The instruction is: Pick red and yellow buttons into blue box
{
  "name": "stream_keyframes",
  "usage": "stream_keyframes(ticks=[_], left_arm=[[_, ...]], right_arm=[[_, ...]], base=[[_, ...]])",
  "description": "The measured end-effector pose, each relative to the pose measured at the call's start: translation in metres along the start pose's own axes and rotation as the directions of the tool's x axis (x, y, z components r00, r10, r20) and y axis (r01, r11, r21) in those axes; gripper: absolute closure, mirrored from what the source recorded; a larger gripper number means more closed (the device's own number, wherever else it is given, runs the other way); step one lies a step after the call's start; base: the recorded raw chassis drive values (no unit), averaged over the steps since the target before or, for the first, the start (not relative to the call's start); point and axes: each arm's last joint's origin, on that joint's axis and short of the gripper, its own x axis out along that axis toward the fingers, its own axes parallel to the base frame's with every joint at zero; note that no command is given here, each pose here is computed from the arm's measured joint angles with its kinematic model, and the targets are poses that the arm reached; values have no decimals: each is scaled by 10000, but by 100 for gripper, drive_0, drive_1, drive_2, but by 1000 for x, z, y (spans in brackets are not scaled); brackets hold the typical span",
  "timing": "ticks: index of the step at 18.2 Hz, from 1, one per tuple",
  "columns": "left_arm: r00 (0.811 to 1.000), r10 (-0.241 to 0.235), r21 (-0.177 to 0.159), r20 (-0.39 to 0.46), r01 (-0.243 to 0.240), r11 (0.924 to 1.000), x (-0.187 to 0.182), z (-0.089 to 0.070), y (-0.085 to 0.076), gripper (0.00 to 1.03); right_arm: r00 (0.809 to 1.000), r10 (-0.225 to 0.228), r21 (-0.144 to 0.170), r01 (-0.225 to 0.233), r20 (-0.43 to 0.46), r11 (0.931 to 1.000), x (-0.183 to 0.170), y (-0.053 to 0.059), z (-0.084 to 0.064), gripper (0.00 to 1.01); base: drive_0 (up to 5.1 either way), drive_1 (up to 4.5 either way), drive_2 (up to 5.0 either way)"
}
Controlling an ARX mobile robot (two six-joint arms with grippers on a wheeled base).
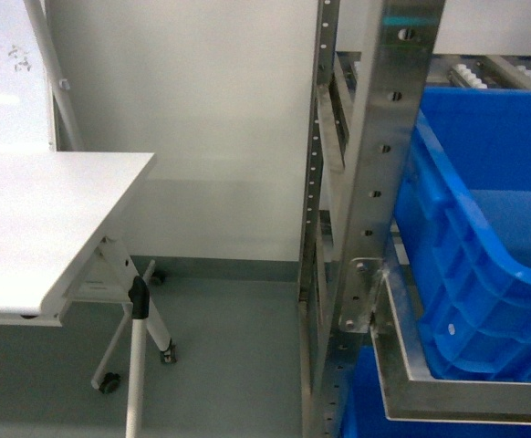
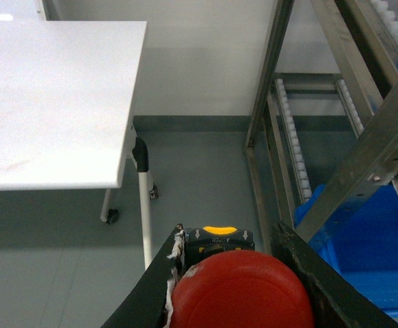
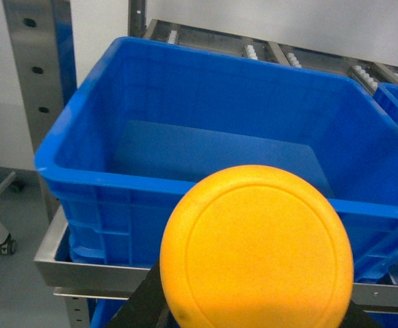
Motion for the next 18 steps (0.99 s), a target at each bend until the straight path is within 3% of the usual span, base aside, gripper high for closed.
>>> stream_keyframes(ticks=[18], left_arm=[[10000,0,0,0,0,10000,0,0,0,72]], right_arm=[[10000,-8,0,8,3,10000,0,0,0,75]], base=[[497,-240,-240]])
